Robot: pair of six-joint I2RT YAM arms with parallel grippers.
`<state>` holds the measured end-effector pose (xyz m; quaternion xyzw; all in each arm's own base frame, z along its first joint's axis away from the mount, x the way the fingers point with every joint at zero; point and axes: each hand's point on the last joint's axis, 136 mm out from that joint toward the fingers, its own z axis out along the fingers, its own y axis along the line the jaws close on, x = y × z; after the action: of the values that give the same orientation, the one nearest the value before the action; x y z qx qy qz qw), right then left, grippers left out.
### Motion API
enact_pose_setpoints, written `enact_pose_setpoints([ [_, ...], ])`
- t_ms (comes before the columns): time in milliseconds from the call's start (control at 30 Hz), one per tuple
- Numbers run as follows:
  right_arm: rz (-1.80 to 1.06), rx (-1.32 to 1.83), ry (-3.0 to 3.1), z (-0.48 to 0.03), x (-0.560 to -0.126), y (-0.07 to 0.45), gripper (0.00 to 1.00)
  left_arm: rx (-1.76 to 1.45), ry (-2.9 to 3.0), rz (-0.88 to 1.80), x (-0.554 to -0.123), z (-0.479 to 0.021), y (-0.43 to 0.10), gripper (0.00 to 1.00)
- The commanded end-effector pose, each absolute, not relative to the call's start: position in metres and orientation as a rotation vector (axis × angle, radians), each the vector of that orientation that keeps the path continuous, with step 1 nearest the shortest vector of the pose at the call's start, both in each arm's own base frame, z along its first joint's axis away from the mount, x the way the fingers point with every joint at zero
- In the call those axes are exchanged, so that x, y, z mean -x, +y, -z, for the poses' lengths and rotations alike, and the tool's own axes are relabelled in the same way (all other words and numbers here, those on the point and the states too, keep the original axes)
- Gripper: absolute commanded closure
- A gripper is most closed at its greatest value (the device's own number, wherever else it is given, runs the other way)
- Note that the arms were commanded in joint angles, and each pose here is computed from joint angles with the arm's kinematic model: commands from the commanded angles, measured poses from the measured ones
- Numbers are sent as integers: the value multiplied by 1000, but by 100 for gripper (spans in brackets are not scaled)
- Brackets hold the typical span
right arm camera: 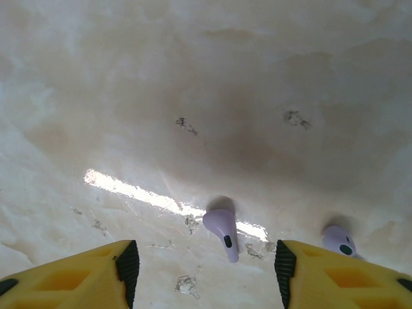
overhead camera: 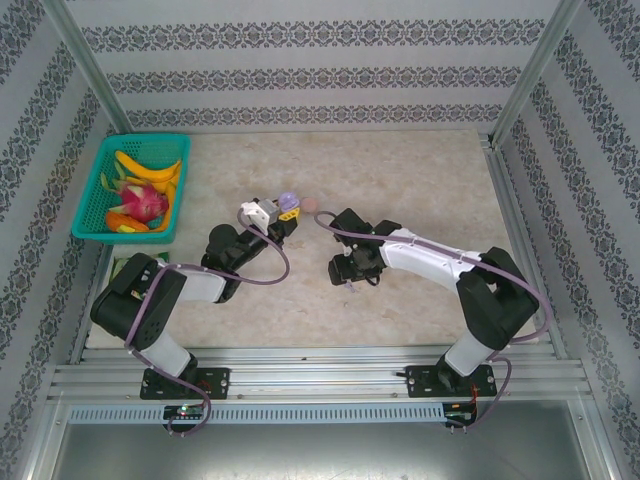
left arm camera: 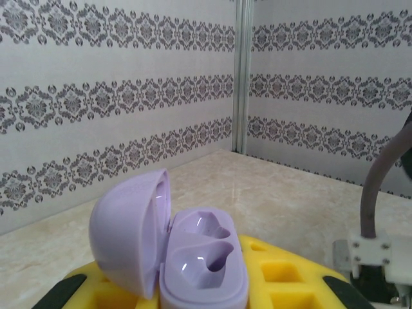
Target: Insert the wireless bluetooth earbuds into the charging case
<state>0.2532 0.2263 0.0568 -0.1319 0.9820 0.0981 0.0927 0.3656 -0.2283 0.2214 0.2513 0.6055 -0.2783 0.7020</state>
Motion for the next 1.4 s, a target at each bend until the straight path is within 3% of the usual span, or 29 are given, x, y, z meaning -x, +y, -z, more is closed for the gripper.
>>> enact_pose_setpoints([
  [0,-342,520,2933,-53,-250,230,41,-558,1258,650,-357,-248,-226,100],
  [500,-264,541,3017,-21,-252,224,50,-561,1257,655,-357,-253,-227,100],
  [1367,-68,621,3043,-10,-239,225,65,-545,1260,656,-359,-254,-226,100],
])
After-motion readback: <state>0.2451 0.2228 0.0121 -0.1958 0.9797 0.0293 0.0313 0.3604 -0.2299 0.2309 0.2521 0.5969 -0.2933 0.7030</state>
